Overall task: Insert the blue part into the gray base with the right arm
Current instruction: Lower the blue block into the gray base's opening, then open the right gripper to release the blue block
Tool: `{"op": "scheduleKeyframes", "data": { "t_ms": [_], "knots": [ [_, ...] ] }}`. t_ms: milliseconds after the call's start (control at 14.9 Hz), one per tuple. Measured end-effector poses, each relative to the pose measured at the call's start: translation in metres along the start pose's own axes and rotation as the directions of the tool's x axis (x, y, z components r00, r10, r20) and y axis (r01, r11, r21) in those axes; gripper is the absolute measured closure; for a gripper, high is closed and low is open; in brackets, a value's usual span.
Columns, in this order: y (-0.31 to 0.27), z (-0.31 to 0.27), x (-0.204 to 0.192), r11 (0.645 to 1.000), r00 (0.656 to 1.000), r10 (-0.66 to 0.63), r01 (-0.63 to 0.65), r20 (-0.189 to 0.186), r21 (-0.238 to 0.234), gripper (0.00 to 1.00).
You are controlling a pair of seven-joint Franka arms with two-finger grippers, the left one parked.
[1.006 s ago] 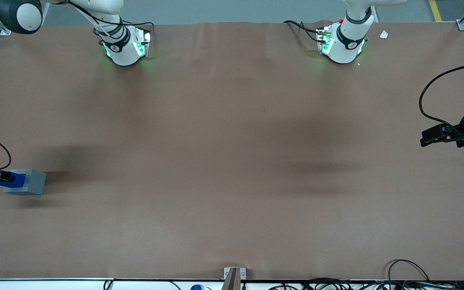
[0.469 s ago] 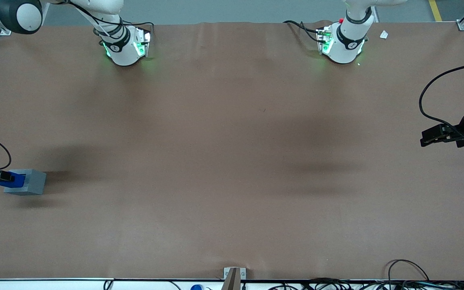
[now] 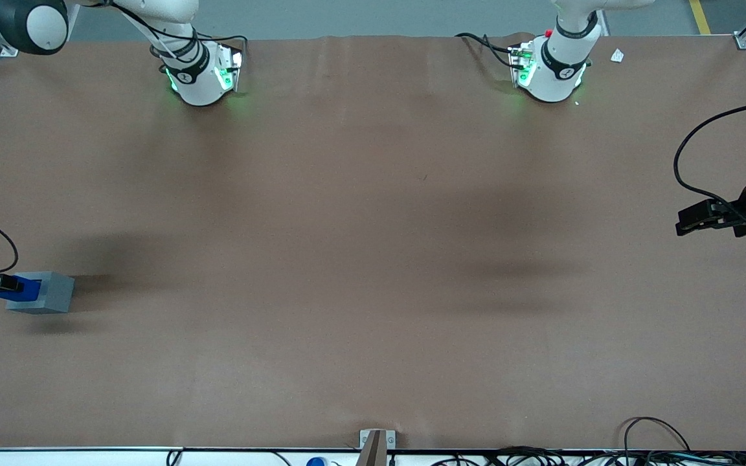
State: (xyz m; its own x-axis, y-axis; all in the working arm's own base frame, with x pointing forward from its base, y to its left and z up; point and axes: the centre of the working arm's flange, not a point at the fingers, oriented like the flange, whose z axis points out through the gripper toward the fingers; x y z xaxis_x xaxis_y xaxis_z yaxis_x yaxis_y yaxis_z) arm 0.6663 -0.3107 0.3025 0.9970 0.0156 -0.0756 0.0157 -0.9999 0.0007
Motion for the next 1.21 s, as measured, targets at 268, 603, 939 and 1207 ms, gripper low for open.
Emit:
{"op": "scheduleKeyframes", "data": {
  "t_ms": [268,603,939,1207],
  "knots": [
    [0.0,0.0,0.0,1.0,1.0,0.0,0.0,0.001,0.0,0.49],
    [-0.001,0.006,-0.003,1.0,1.0,0.0,-0.001,0.03,0.014,0.49],
    [-0.001,0.015,-0.003,1.0,0.999,0.0,0.0,0.041,0.018,0.49],
    [-0.002,0.015,-0.002,1.0,0.999,-0.004,0.004,0.042,0.014,0.49]
  ]
}}
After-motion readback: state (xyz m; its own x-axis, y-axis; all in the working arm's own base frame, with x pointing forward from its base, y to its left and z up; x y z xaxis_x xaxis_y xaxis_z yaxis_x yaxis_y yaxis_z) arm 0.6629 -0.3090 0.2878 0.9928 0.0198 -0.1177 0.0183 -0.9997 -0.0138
